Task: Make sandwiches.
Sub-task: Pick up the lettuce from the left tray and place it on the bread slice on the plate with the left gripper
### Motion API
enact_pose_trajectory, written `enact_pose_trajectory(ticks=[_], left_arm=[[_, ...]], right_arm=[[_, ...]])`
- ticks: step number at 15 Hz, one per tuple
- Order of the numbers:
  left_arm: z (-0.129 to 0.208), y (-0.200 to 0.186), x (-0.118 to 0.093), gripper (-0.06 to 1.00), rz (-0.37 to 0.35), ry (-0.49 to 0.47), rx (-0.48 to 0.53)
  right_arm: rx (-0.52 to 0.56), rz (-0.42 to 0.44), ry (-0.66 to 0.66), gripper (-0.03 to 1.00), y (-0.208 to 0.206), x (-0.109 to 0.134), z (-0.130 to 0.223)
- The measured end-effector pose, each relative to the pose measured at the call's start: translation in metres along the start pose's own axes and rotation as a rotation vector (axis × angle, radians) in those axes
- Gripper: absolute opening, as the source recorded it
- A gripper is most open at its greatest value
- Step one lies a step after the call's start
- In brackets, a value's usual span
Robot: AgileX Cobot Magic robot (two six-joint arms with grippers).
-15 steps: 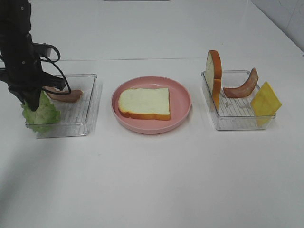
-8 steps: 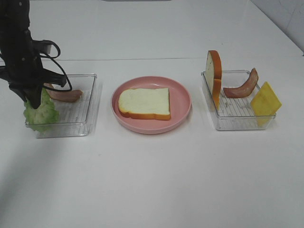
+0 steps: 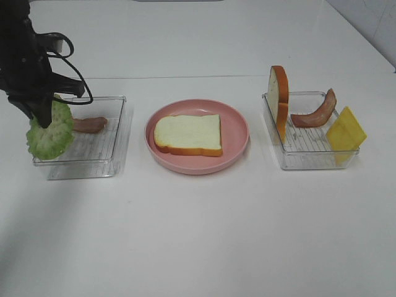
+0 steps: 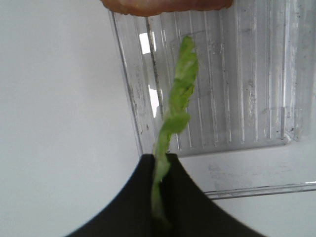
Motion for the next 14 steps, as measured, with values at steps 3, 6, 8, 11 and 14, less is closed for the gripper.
enact_pose_trajectory(ticks=[3, 6, 8, 11, 14], left_arm=[[-0.005, -0.035, -0.019, 0.01, 0.082, 0.014, -0.099], [-0.021, -0.074, -0.056, 0.01, 0.216, 0.072, -0.224], [-0.033, -0.091, -0.091, 0.01, 0.354, 0.134, -0.32], [-0.043, -0.091, -0.122, 0.01, 0.505, 0.197, -0.377], [-0.057, -0.065, -0.151, 0.01, 0.687, 0.234, -0.389]], right_arm=[[0.0, 0.0, 0.0, 0.94, 0.0, 0.0, 0.0], [0.0, 0.0, 0.0, 0.94, 0.0, 0.0, 0.0], [0.0, 0.0, 0.0, 0.94, 0.0, 0.0, 0.0], [0.0, 0.0, 0.0, 0.94, 0.0, 0.0, 0.0], [0.0, 0.0, 0.0, 0.94, 0.0, 0.0, 0.0]])
Point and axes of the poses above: a point on each arm's last joint axis where the gripper is mounted, y pointing out along that axis toward the gripper, x along the wrist's bending axis when the last joint is at zero, z = x × y, the point moved 6 cm from there along y, pointing out along that axis toward the gripper, and after that the axes turned 13 degrees about y, right-handed, at the moved point
